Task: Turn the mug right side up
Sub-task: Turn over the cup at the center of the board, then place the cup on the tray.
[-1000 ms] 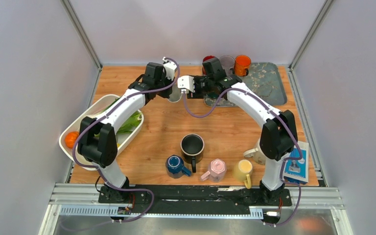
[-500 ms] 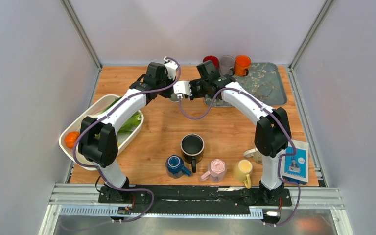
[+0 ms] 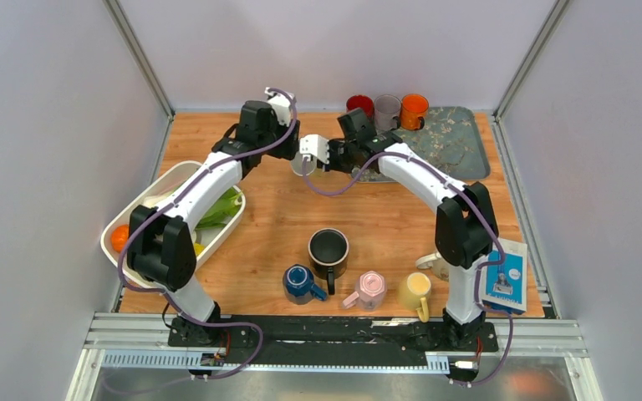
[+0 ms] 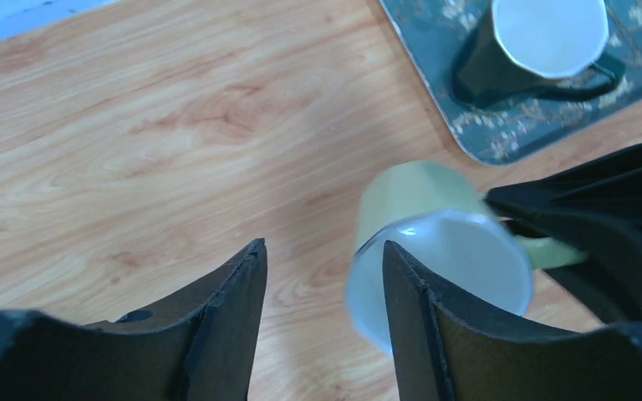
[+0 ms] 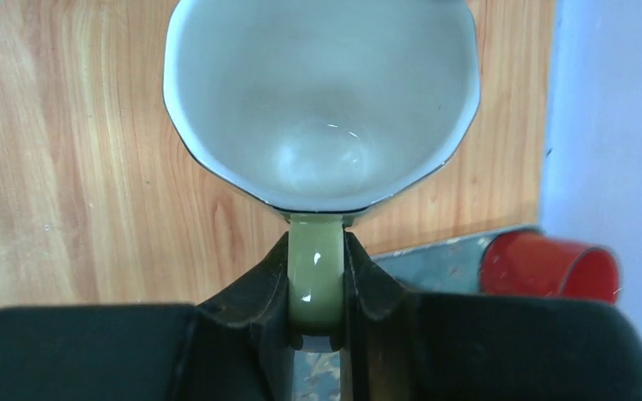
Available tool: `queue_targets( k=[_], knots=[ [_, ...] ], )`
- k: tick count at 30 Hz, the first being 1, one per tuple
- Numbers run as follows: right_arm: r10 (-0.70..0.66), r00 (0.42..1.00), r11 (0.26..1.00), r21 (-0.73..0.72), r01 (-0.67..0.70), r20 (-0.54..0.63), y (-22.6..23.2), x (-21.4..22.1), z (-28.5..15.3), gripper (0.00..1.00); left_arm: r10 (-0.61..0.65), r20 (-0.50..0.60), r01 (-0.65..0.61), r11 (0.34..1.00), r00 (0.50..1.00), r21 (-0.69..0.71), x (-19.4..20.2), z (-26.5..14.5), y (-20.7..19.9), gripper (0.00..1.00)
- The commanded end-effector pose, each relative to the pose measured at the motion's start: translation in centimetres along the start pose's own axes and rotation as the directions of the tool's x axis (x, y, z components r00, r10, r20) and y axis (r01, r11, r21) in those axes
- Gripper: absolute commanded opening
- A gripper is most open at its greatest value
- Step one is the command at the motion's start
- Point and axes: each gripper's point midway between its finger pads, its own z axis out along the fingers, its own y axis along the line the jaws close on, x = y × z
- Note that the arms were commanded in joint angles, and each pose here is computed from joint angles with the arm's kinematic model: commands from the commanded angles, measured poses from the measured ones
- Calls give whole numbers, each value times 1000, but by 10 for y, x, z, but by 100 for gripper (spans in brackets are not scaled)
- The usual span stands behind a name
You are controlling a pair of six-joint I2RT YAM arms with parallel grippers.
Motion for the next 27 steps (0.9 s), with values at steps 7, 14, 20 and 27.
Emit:
queue_targets(
  k=[7, 14, 20, 27],
  knots=[
    [357, 887, 889, 184, -419, 293, -109, -4, -107, 0, -20, 225, 31, 998, 974, -47, -69, -37, 30, 61],
    [495, 810, 778, 256, -574, 313, -126, 63, -146, 0, -32, 217, 23, 999, 976, 47, -68, -37, 20, 60],
    [601, 724, 672, 276, -687, 337, -127, 110, -162, 0, -15, 172, -16, 983, 985, 181, -50, -35, -2, 58],
    [635, 689, 634, 275, -723, 348, -125, 129, -153, 0, -46, 141, 14, 975, 989, 221, -40, -32, -9, 57]
  ],
)
